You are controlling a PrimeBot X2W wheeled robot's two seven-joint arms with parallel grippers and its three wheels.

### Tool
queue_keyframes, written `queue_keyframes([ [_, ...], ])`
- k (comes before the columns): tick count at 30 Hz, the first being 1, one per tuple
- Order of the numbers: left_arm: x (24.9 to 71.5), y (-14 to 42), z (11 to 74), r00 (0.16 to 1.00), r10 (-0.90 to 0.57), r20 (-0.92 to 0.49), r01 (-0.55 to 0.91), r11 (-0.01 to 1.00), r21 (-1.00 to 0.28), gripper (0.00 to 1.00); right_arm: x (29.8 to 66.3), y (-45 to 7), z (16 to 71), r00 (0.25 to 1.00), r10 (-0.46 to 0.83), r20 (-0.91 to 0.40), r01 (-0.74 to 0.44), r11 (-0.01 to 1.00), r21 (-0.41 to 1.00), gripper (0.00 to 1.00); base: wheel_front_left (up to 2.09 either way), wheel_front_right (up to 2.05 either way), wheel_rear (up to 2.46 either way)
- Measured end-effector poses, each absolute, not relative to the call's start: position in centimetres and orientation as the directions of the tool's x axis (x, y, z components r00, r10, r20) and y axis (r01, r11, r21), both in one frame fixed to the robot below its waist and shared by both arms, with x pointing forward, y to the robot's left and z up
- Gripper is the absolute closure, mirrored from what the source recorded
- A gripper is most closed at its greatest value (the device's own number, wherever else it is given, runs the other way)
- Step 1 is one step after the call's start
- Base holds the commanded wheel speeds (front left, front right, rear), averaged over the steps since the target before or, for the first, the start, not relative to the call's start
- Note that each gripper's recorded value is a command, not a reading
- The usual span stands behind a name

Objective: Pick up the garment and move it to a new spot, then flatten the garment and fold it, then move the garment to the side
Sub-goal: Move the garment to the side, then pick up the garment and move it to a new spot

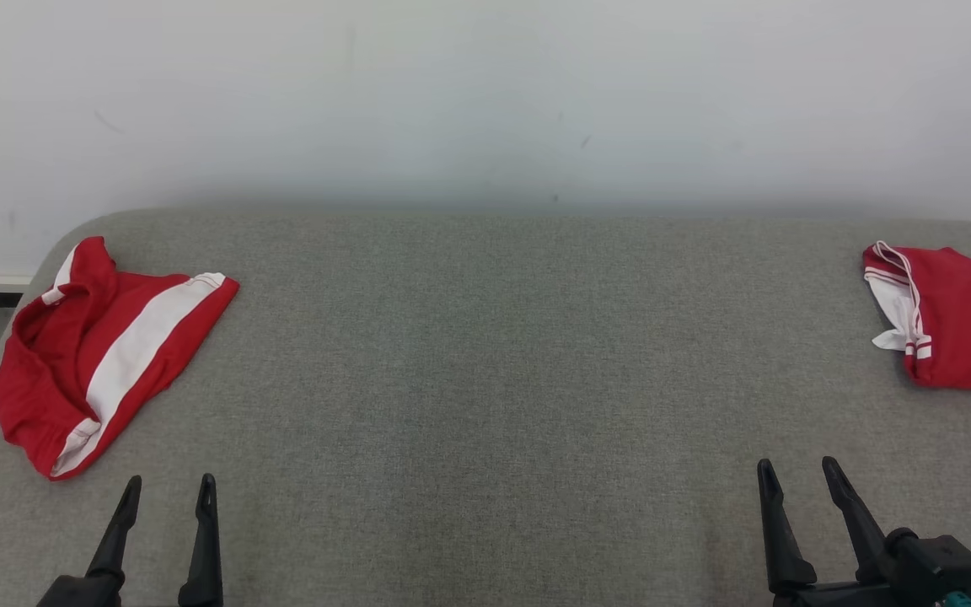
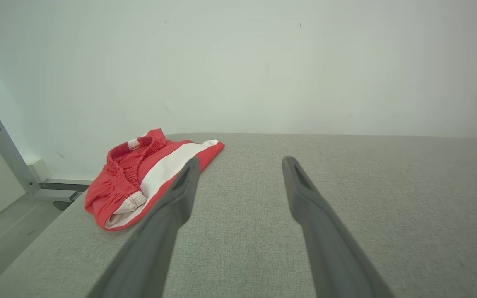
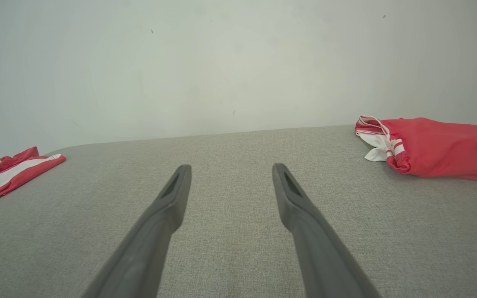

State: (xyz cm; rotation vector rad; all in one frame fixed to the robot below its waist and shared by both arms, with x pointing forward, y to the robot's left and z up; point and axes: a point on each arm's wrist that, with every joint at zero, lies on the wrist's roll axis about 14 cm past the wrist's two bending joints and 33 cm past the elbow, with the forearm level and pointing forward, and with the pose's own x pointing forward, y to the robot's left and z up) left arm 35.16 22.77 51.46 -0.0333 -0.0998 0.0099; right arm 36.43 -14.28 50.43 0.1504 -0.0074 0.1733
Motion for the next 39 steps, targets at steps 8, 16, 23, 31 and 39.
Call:
queue_keyframes([
  [8, 35.6, 22.0, 51.0, 0.996, -0.024, 0.083, 0.027, 0.999, -0.028, 0.0, 36.3, -14.9, 50.1, 0.988, 0.153, 0.014, -0.153, 0.976, 0.157, 0.0, 0.0, 0.0, 0.0],
  [16, 35.9, 21.9, 50.8, 0.997, -0.029, 0.076, 0.03, 0.999, -0.02, 0.0, 36.3, -15.0, 50.3, 0.989, 0.149, 0.018, -0.149, 0.976, 0.157, 0.0, 0.0, 0.0, 0.0],
  [23, 35.9, 22.3, 50.6, 0.998, -0.015, 0.066, 0.015, 1.0, 0.002, 0.0, 36.2, -15.0, 50.5, 0.988, 0.15, 0.02, -0.151, 0.976, 0.155, 0.0, 0.0, 0.0, 0.0],
  [31, 35.8, 22.4, 50.6, 0.998, -0.012, 0.064, 0.012, 1.0, 0.011, 0.0, 36.1, -14.9, 50.8, 0.988, 0.151, 0.028, -0.153, 0.976, 0.152, 0.0, 0.0, 0.0, 0.0],
  [39, 35.8, 22.3, 50.8, 0.998, -0.011, 0.065, 0.01, 1.0, 0.01, 0.0, 36.0, -15.0, 51.1, 0.988, 0.149, 0.034, -0.152, 0.978, 0.144, 0.0, 0.0, 0.0, 0.0],
])
